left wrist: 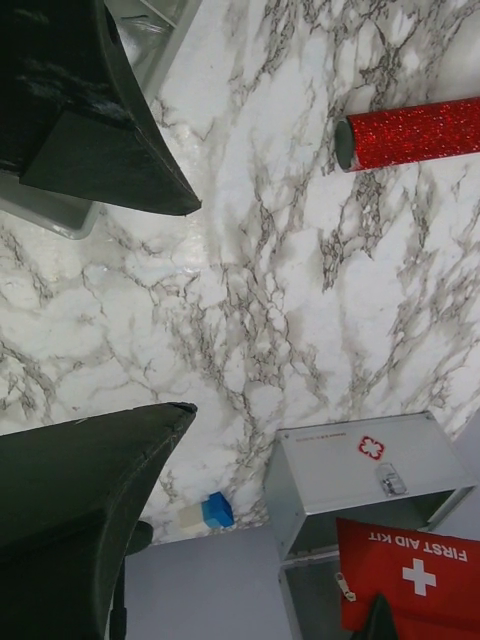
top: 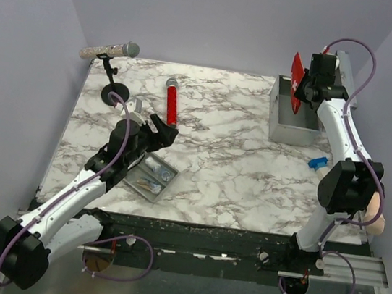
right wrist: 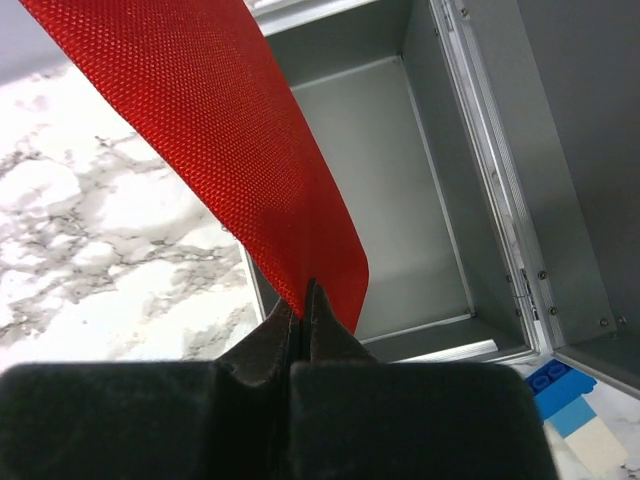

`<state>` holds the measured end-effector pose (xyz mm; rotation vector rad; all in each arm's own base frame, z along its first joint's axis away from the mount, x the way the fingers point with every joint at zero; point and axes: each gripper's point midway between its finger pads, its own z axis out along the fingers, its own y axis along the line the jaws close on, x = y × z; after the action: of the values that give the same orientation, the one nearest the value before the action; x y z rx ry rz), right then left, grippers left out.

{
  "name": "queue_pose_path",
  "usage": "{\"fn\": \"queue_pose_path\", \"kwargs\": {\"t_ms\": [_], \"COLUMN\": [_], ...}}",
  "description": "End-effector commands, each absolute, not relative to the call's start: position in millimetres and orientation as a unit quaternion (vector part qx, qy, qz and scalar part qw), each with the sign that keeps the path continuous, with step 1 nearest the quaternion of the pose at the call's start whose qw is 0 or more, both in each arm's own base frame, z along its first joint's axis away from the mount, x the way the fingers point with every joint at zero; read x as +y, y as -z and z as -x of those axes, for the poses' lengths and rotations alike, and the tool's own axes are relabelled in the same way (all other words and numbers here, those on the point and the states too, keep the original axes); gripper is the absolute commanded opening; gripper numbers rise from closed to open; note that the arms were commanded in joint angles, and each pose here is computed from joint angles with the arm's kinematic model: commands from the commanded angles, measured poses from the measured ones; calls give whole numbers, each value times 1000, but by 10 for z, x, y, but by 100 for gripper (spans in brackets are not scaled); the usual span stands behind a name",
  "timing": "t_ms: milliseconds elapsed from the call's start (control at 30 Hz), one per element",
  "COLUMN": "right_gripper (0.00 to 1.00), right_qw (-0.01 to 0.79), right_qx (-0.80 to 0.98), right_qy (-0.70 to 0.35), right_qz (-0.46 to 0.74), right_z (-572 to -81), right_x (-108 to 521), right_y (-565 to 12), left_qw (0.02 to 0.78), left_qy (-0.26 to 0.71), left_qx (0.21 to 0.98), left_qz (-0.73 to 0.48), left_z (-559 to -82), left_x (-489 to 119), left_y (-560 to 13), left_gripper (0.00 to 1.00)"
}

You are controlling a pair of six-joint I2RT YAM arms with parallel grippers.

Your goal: Organize the medicine kit

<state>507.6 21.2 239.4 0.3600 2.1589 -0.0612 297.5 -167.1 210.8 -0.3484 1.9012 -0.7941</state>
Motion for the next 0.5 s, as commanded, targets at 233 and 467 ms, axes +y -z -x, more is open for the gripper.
{"fn": "queue_pose_path", "kwargs": {"t_ms": [233,467], "right_gripper": [1,1], "right_qw": [414,355], "right_qx": [894,912], "right_qy": [-127,-88], "right_qz": [-116,-187], "right_z": [-5202,-5111], "right_x": [557,146], "right_y": [-2001,-1497], "left_qw": [455,449], "left_qy": [372,366], "left_qx": [800,806], "left_qz": [120,124], "left_z": [-2945,-2937], "left_x": [-1927,-1912], "left_y": [-1976,-1883], "left_gripper": [83,82]}}
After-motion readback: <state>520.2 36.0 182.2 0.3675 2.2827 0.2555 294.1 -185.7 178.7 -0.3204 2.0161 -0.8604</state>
